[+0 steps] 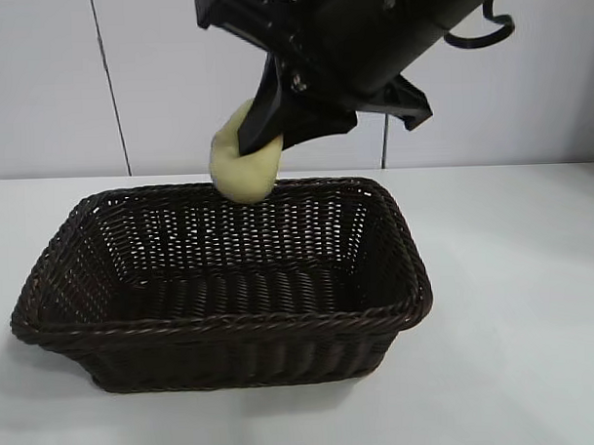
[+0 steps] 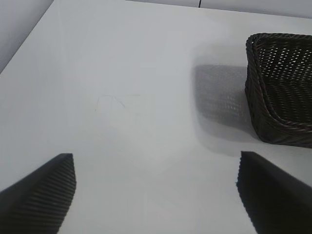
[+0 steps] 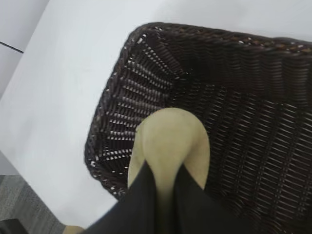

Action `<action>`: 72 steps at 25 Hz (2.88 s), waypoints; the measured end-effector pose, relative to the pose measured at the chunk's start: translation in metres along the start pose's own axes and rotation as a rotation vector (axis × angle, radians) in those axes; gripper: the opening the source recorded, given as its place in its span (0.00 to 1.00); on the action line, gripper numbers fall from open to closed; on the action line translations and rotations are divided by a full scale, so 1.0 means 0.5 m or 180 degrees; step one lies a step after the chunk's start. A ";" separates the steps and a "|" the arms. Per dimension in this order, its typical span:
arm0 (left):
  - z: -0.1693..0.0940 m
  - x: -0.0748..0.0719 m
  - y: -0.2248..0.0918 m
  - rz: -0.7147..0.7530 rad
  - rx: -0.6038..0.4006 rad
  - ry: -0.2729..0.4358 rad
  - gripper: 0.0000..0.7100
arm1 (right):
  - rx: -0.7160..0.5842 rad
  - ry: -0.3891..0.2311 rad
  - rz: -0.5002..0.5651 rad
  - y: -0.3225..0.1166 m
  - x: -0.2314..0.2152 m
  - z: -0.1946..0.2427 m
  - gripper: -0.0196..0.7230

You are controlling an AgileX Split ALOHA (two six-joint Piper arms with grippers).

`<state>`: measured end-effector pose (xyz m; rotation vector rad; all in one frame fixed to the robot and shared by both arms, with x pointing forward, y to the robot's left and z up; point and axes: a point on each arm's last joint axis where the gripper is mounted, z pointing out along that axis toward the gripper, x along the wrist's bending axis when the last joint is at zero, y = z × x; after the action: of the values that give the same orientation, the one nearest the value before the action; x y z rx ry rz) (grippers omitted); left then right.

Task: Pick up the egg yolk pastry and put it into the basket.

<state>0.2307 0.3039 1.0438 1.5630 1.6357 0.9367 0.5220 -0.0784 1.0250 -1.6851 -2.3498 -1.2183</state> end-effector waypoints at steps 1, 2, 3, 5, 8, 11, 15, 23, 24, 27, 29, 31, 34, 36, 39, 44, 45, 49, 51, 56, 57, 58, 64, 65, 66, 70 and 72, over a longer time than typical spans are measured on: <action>0.000 0.000 0.000 0.0000 0.0000 0.0000 0.92 | 0.0023 -0.0028 0.0019 -0.003 -0.006 0.013 0.07; 0.000 0.000 0.000 0.0000 0.0000 0.0000 0.92 | 0.0060 -0.0054 0.0041 -0.007 -0.012 0.027 0.07; 0.000 0.000 0.000 0.0000 0.0000 0.0000 0.92 | 0.0124 -0.0090 0.0076 -0.013 -0.021 0.047 0.07; 0.000 0.000 0.000 0.0000 0.0000 0.0000 0.92 | 0.0202 -0.0147 0.0124 -0.024 -0.034 0.076 0.07; 0.000 0.000 0.000 0.0000 0.0000 0.0000 0.92 | 0.0328 -0.0192 0.0200 -0.038 -0.048 0.107 0.07; 0.000 0.000 0.000 0.0000 0.0000 0.0000 0.92 | 0.0340 -0.0198 0.0224 -0.040 -0.050 0.111 0.12; 0.000 0.000 0.000 0.0000 0.0000 0.0000 0.92 | 0.0322 -0.0200 0.0231 -0.039 -0.050 0.111 0.29; 0.000 0.000 0.000 0.0000 0.0000 0.0000 0.92 | 0.0360 -0.0185 0.0241 -0.041 -0.049 0.110 0.90; 0.000 0.000 0.000 0.0000 0.0000 0.0000 0.92 | 0.0360 -0.0181 0.0239 -0.041 -0.048 0.109 0.91; 0.000 0.000 0.000 0.0000 0.0000 0.0000 0.92 | 0.0396 -0.0166 0.0239 -0.042 -0.046 0.107 0.92; 0.000 0.000 0.000 0.0000 0.0000 0.0000 0.92 | 0.0442 -0.0153 0.0240 -0.045 -0.045 0.106 0.92; 0.000 0.000 0.000 0.0000 0.0000 0.0000 0.92 | 0.0459 -0.0144 0.0242 -0.045 -0.044 0.104 0.92; 0.000 0.000 0.000 0.0000 0.0000 0.0000 0.92 | 0.0452 -0.0091 0.0221 -0.039 -0.034 0.089 0.92; 0.000 0.000 0.000 0.0000 0.0000 0.0000 0.92 | 0.0423 -0.0015 0.0171 -0.021 -0.020 0.073 0.92; 0.000 0.000 0.000 0.0000 0.0000 0.0000 0.92 | 0.0340 0.0139 0.0080 0.018 0.011 0.043 0.92; 0.000 0.000 0.000 0.0000 0.0000 0.0000 0.92 | 0.0297 0.0260 -0.0061 0.056 0.041 0.008 0.92; 0.000 0.000 0.000 0.0000 0.0000 0.0000 0.92 | 0.0306 0.0239 -0.0071 0.058 0.041 0.007 0.92; 0.000 0.000 0.000 0.0000 0.0000 0.0000 0.92 | 0.0477 -0.0017 -0.0045 0.052 0.020 0.003 0.92; 0.000 0.000 0.000 0.0000 0.0000 0.0000 0.92 | 0.0608 -0.0230 0.0044 0.050 -0.007 -0.003 0.91; 0.000 0.000 0.000 0.0000 0.0000 0.0000 0.92 | 0.0811 -0.0805 0.0273 0.065 -0.124 -0.043 0.89; 0.000 0.000 0.000 0.0000 0.0000 0.0000 0.92 | 0.0812 -0.0908 0.0346 0.072 -0.152 -0.056 0.89; 0.000 0.000 0.000 0.0000 0.0000 0.0000 0.92 | 0.0828 -0.0987 0.0414 0.076 -0.174 -0.068 0.89; 0.000 0.000 0.000 0.0000 0.0000 0.0000 0.92 | 0.0841 -0.1491 0.0778 0.101 -0.306 -0.160 0.89; 0.000 0.000 0.000 0.0000 0.0000 0.0000 0.92 | 0.0861 -0.1571 0.0826 0.102 -0.324 -0.174 0.89; 0.000 0.000 0.000 0.0000 0.0000 0.0000 0.92 | 0.0890 -0.1634 0.0882 0.100 -0.339 -0.187 0.89; 0.000 0.000 0.000 0.0000 0.0000 0.0000 0.92 | 0.1089 -0.1821 0.0990 0.087 -0.372 -0.217 0.89; 0.000 0.000 0.000 0.0000 0.0000 0.0000 0.92 | 0.1216 -0.1878 0.0996 0.080 -0.376 -0.223 0.89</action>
<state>0.2307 0.3039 1.0438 1.5630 1.6357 0.9367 0.5878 -0.2895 1.0471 -2.3549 -2.2303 -0.2132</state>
